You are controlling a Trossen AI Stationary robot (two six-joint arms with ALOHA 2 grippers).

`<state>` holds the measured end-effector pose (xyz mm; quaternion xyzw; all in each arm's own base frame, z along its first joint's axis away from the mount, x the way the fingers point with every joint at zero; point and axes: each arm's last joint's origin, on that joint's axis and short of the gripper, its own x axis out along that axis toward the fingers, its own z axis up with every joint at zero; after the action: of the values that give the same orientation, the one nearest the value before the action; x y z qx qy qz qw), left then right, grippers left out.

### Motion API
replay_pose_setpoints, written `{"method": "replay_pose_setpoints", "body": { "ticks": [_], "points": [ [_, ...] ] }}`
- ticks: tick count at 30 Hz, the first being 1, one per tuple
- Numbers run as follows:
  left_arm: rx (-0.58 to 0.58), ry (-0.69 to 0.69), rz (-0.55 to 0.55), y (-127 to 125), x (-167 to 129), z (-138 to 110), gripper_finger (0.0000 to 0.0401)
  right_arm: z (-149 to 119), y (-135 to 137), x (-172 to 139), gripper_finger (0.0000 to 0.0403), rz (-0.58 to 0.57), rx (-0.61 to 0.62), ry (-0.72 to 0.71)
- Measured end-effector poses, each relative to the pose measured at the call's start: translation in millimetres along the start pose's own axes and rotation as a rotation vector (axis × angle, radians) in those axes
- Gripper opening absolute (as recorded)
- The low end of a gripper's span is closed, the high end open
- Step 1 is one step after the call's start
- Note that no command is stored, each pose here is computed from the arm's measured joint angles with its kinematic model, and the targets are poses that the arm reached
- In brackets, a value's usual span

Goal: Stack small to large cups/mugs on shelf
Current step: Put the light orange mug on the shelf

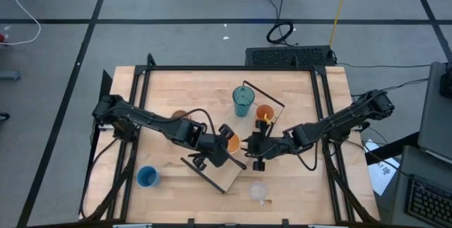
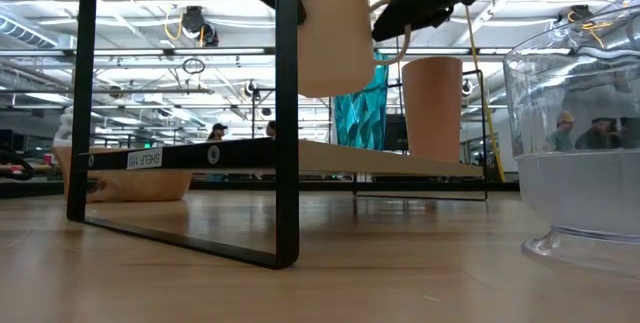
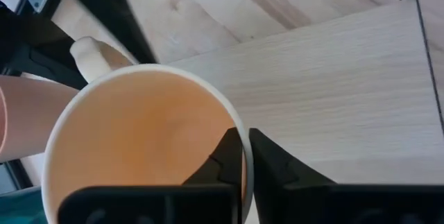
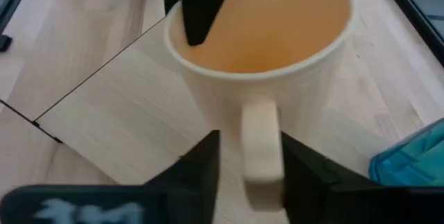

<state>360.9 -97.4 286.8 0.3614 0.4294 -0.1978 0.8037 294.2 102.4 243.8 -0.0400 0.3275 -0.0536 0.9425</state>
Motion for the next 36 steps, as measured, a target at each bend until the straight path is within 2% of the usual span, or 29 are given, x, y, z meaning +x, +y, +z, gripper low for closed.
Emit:
{"method": "replay_pose_setpoints", "body": {
  "ticks": [7, 12, 19, 25, 36],
  "points": [
    [-0.003, 0.010, -0.002, 0, -1, -1, 0.0007, 3, 1, 0, 0.0243, 0.008, 0.005, -0.037],
    [-0.010, 0.000, -0.010, 0, -2, -1, 0.0008, 10, -2, -7, 0.0289, -0.056, 0.029, -0.101],
    [-0.023, 0.001, -0.021, -1, -2, -1, 0.0010, 16, -3, -24, 0.0293, -0.049, 0.041, -0.148],
    [-0.031, -0.021, -0.035, -1, -7, 0, 0.0010, 15, 2, -40, 0.0293, -0.102, 0.016, -0.172],
    [-0.067, -0.162, -0.025, 7, -72, -12, 0.0012, 4, 29, -67, 0.0293, -0.259, -0.059, -0.233]
  ]
}}
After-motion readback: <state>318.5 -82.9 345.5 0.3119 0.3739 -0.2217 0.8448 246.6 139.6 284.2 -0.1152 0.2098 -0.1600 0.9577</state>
